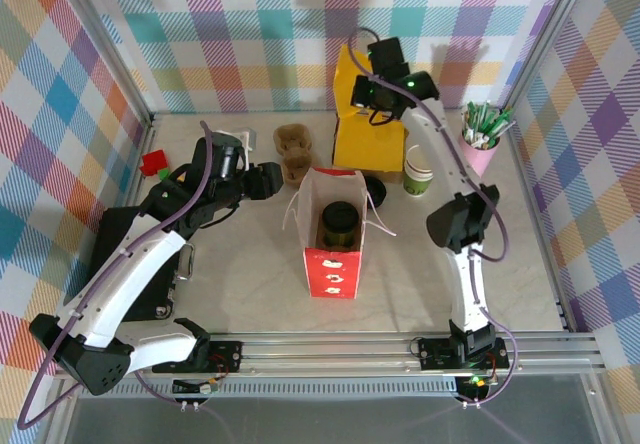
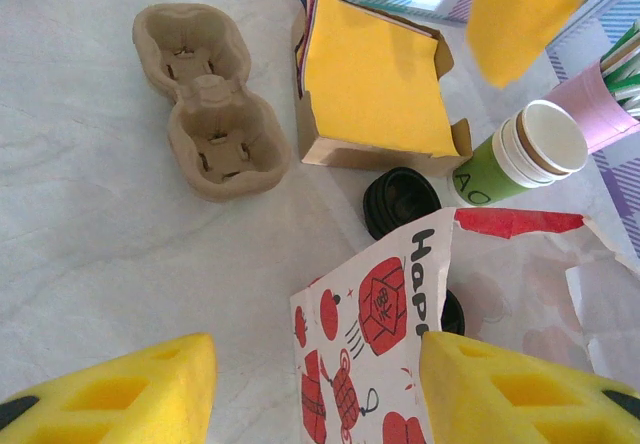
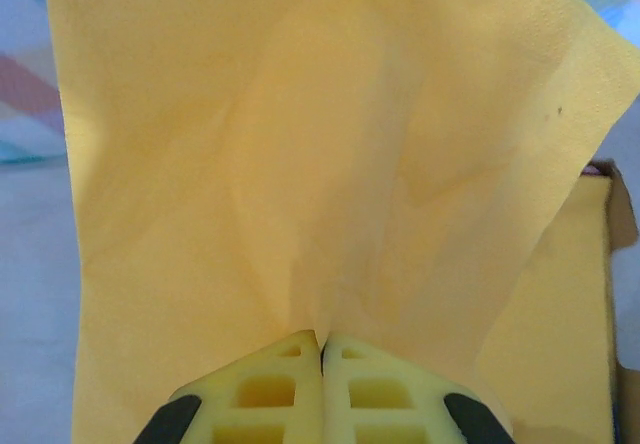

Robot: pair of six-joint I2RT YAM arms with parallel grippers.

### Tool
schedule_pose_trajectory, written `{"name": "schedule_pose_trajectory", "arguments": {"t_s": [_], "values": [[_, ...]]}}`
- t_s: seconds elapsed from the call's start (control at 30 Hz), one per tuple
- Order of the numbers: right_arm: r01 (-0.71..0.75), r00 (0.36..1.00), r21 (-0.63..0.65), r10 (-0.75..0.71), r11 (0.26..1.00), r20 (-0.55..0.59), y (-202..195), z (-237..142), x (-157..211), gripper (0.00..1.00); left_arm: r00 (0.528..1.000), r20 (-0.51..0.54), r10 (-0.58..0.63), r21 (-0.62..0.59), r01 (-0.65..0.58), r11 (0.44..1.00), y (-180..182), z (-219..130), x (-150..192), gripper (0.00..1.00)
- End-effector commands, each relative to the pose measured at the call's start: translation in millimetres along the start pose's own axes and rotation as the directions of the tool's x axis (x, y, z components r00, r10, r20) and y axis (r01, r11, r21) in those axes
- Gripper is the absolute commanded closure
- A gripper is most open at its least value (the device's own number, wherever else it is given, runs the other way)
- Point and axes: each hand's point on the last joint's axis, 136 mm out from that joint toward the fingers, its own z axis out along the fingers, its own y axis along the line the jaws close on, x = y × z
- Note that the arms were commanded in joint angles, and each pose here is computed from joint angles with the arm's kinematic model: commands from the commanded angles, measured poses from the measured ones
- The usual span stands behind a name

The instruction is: Pack the takeout coffee

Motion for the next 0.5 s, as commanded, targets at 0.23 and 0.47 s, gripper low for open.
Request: {"name": "schedule_pose_trajectory", "arguments": {"t_s": [0.23, 0.47], "values": [[-0.123, 0.987, -0.554, 0.162, 0.823, 0.022, 95, -180, -43, 1.0, 0.999, 0.033, -0.039, 0.062, 0.037, 0.997, -9, -18, -8, 0.44], [-0.282, 0.957, -0.735, 0.235, 0.616, -0.17, 134, -254, -25, 1.0, 0.996, 0.016, -0.087, 0.13, 0.085, 0.988, -19, -30, -5, 0.45]]}}
